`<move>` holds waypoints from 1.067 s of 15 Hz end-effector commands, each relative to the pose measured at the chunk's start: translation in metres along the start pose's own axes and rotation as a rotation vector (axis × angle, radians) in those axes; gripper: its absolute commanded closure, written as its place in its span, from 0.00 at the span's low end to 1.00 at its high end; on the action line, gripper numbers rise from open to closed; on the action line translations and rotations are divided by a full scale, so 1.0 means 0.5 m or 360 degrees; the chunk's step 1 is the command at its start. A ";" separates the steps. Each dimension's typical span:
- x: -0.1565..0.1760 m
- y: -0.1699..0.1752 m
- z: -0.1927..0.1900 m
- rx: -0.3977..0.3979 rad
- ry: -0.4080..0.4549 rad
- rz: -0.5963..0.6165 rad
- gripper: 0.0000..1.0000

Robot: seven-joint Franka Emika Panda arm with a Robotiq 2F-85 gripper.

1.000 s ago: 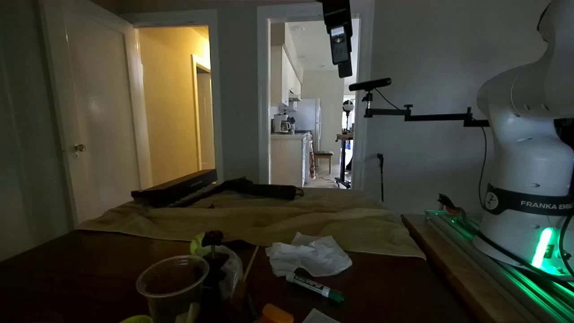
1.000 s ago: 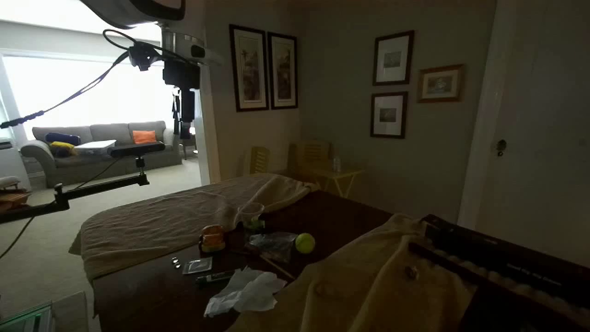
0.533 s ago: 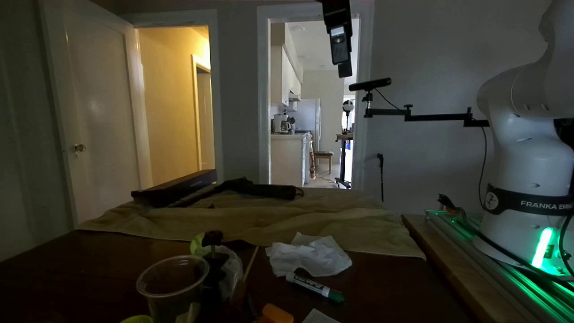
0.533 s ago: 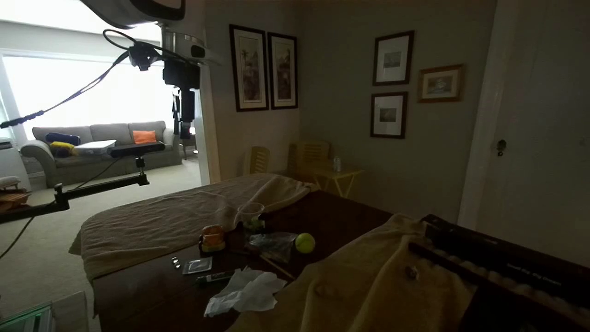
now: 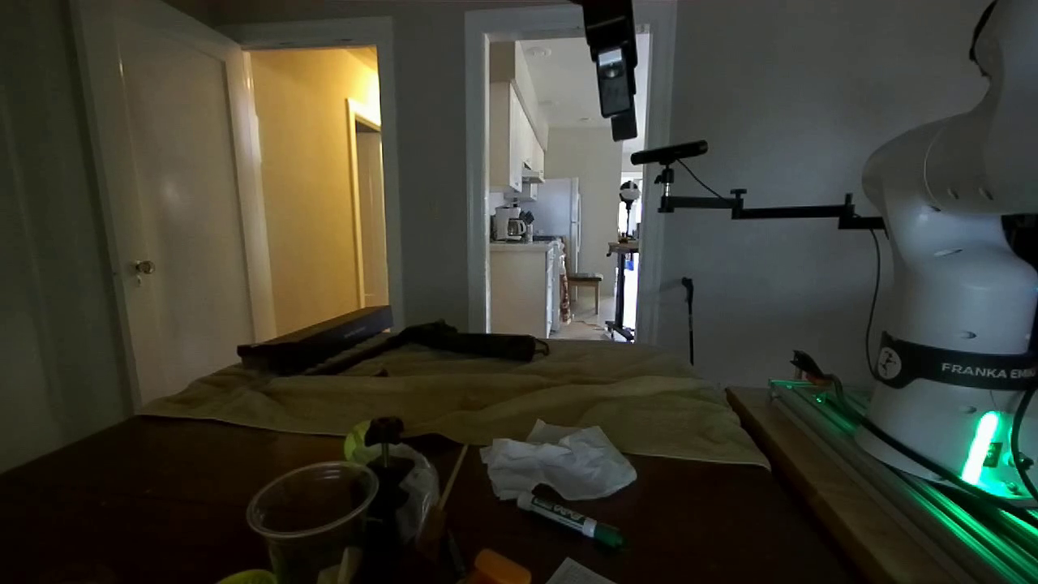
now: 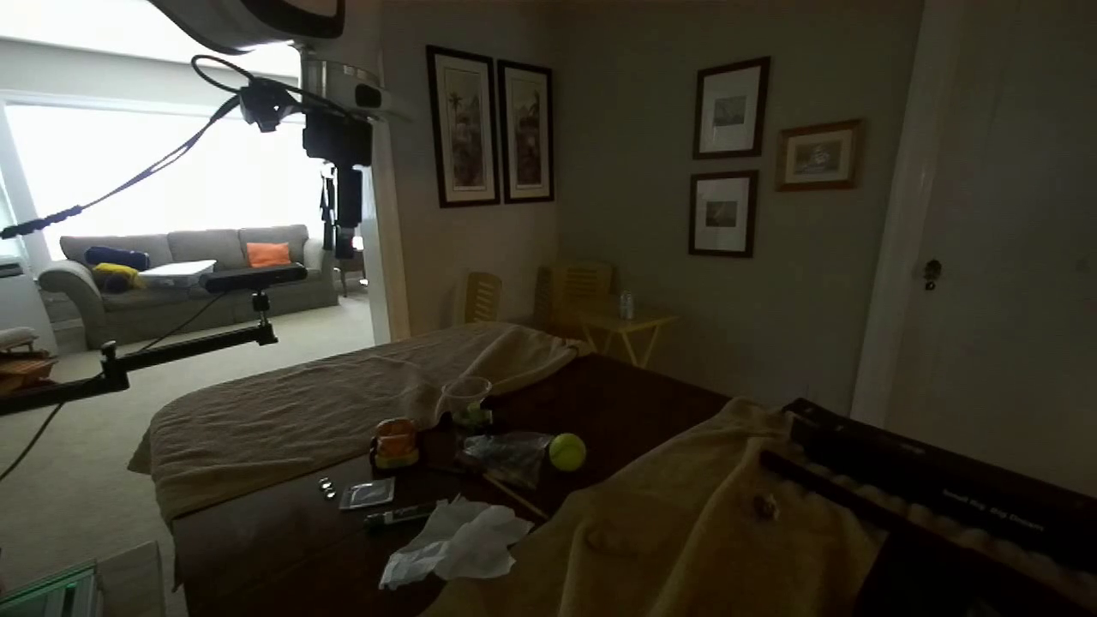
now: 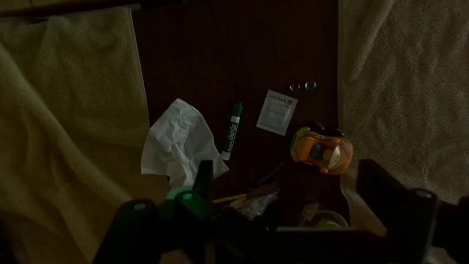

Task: Move the tennis ball to the clear cup

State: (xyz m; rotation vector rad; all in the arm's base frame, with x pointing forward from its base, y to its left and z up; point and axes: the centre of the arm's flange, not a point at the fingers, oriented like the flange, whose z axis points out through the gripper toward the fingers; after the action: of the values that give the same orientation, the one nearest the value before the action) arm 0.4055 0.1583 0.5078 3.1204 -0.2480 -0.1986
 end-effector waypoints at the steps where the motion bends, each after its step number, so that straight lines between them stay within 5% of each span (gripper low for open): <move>1: 0.008 0.019 0.001 0.0012 0.0057 0.0041 0.00; 16: 0.138 0.202 0.045 0.0003 0.0453 0.0423 0.00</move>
State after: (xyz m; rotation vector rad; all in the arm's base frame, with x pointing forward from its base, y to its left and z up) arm 0.4470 0.0678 0.4871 3.0616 -0.5373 0.1846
